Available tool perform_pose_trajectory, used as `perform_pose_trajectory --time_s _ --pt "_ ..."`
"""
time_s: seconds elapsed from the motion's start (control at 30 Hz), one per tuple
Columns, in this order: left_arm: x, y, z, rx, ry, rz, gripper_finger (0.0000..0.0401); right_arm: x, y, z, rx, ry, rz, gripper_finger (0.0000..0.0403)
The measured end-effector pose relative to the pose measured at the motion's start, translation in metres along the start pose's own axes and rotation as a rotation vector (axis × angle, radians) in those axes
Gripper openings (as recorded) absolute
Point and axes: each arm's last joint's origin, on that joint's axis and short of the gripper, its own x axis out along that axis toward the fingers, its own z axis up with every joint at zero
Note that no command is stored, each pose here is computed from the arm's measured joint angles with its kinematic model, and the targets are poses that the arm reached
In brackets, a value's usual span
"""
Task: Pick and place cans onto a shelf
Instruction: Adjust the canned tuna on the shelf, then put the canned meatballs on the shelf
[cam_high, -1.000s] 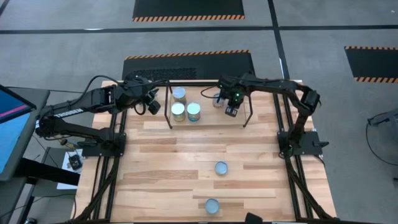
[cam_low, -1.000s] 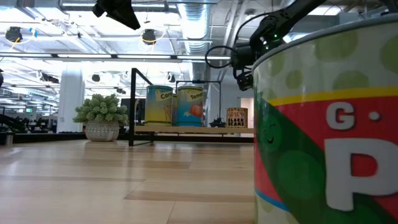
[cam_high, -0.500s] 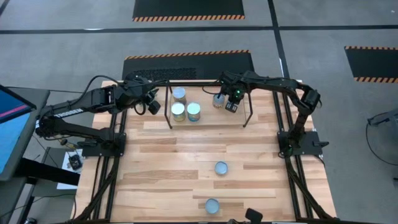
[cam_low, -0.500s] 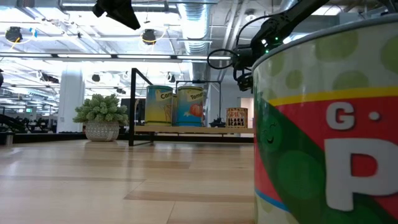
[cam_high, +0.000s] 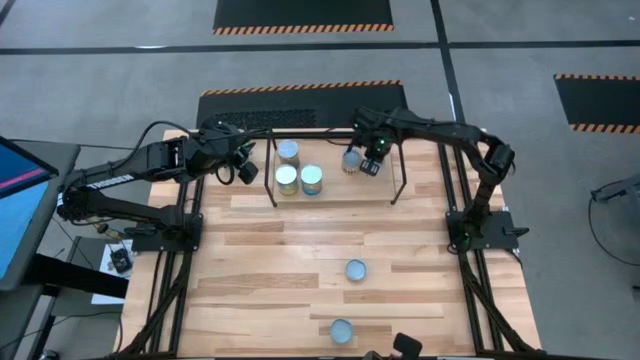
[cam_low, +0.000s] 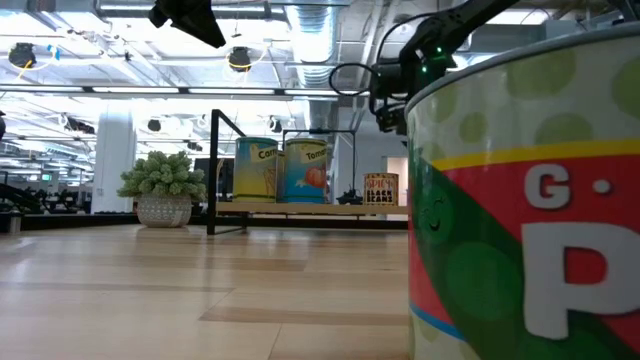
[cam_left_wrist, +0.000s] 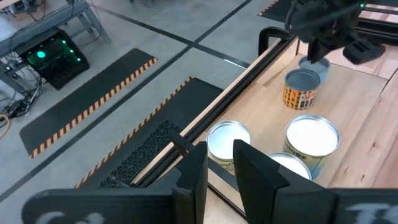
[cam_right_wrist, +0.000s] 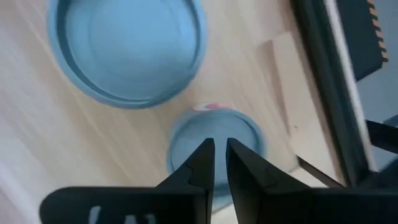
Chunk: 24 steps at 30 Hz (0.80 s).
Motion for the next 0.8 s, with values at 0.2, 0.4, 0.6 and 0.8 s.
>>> perform_pose_trajectory --time_s 0.2,0.4,0.6,0.8 --pt "0.0 0.0 0.0 0.003 0.0 0.0 0.0068 -0.035 0.002 0.004 0.096 0.066 0.009 0.0065" --pt "0.0 0.0 0.0 0.018 0.0 0.0 0.0068 -0.083 0.034 0.018 0.064 0.005 0.097 0.0065" --pt "0.0 0.0 0.0 0.034 0.0 0.0 0.0068 -0.111 0.103 0.016 -0.241 -0.048 0.325 0.0065" --pt "0.0 0.0 0.0 0.053 -0.001 -0.001 0.0068 -0.094 0.174 -0.012 -0.336 0.055 0.383 0.0065"
